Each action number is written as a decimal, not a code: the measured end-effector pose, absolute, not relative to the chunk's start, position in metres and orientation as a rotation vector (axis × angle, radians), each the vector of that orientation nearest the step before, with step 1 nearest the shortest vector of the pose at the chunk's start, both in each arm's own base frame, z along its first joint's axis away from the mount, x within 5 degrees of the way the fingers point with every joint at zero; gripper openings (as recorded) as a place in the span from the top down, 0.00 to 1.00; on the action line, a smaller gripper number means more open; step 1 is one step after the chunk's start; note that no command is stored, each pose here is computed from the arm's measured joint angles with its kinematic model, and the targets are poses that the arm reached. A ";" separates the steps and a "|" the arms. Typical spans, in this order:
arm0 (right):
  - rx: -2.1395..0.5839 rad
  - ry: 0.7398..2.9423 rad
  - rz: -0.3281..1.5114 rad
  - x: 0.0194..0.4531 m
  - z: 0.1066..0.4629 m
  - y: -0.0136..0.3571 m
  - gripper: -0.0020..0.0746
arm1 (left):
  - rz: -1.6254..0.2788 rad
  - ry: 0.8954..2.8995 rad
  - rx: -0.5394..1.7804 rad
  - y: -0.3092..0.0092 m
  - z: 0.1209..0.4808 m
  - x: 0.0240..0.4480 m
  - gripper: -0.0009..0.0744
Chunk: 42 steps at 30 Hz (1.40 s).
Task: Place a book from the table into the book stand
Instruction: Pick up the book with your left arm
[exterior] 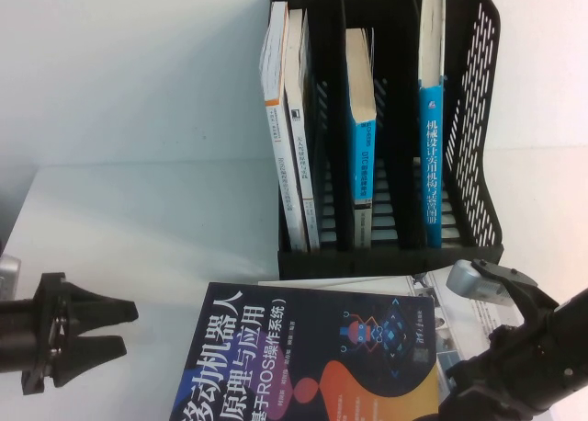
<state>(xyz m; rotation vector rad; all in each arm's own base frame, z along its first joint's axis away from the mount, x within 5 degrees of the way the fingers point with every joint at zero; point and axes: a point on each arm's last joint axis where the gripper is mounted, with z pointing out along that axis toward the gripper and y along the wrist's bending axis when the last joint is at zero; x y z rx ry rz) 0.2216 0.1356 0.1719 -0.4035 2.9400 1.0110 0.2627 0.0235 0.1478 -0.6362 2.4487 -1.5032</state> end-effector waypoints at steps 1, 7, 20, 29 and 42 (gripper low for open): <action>-0.403 2.940 1.011 0.222 0.172 0.136 0.98 | -1.520 2.435 -0.633 0.024 0.149 0.263 0.41; -0.404 2.940 1.012 0.222 0.172 0.136 0.98 | -1.556 2.467 -0.548 0.009 0.150 0.263 0.19; -0.385 2.943 1.018 0.222 0.172 0.136 0.98 | -1.409 2.641 -0.297 -0.041 0.139 0.264 0.19; -0.380 2.939 1.011 0.222 0.172 0.136 0.98 | -1.463 2.582 -0.254 -0.047 0.147 0.271 0.19; -0.333 2.911 1.037 0.225 0.173 0.138 0.98 | -1.629 2.640 -0.297 -0.057 0.124 0.272 0.19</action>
